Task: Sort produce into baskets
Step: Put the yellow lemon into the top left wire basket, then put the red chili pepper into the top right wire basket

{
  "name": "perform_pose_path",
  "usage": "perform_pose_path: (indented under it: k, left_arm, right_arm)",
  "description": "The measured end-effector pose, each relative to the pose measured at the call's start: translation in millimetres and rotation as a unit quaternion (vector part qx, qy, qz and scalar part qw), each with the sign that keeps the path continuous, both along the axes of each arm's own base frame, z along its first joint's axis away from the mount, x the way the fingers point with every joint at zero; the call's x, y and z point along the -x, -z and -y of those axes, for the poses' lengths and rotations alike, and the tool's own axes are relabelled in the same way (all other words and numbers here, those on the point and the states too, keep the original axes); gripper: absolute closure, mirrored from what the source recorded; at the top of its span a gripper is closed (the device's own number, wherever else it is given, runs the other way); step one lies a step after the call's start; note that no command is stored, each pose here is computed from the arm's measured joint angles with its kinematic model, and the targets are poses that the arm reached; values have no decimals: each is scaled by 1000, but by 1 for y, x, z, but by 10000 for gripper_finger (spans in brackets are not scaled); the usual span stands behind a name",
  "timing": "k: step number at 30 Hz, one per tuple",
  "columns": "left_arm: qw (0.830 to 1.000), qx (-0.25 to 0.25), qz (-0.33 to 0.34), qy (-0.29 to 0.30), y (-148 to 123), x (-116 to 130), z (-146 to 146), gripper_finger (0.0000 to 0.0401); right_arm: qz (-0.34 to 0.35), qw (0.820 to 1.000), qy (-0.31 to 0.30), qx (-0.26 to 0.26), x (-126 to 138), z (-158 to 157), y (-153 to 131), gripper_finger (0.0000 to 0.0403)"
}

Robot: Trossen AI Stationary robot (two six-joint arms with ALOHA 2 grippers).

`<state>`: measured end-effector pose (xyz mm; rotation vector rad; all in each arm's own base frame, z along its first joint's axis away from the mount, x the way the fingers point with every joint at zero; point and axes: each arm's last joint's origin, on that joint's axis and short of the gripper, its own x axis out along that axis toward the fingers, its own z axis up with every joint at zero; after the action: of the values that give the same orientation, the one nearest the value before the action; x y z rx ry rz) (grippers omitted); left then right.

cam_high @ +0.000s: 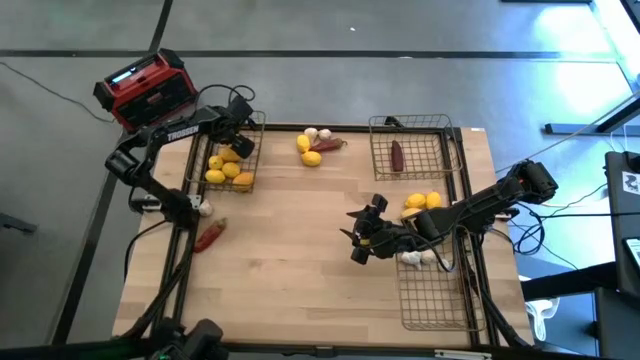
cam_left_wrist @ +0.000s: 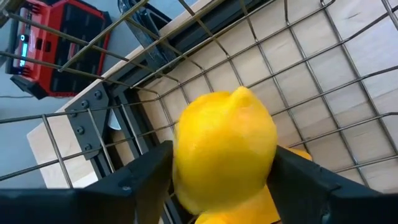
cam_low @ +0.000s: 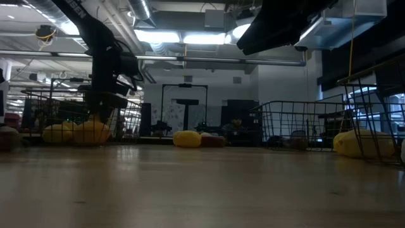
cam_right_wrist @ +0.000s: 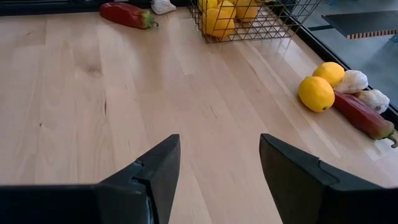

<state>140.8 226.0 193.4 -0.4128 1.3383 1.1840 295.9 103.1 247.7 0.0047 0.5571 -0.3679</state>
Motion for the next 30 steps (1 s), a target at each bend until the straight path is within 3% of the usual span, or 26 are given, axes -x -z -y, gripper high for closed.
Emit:
perform_pose_path:
  k: [9,17,23,30]
  left_arm:
    - [1000,-6,6,-3,-6,0,4,137]
    - [998,-49,39,21,-42,4,30,137]
    - [986,-90,106,88,-76,1,67,137]
    - [953,-82,217,195,-100,-9,113,137]
  right_arm:
    - [0,1000,0,0,0,0,0,188]
    - [1,1000,1,-2,0,0,0,188]
    - [1,1000,2,-2,0,0,0,188]
    - [3,1000,2,-4,0,0,0,188]
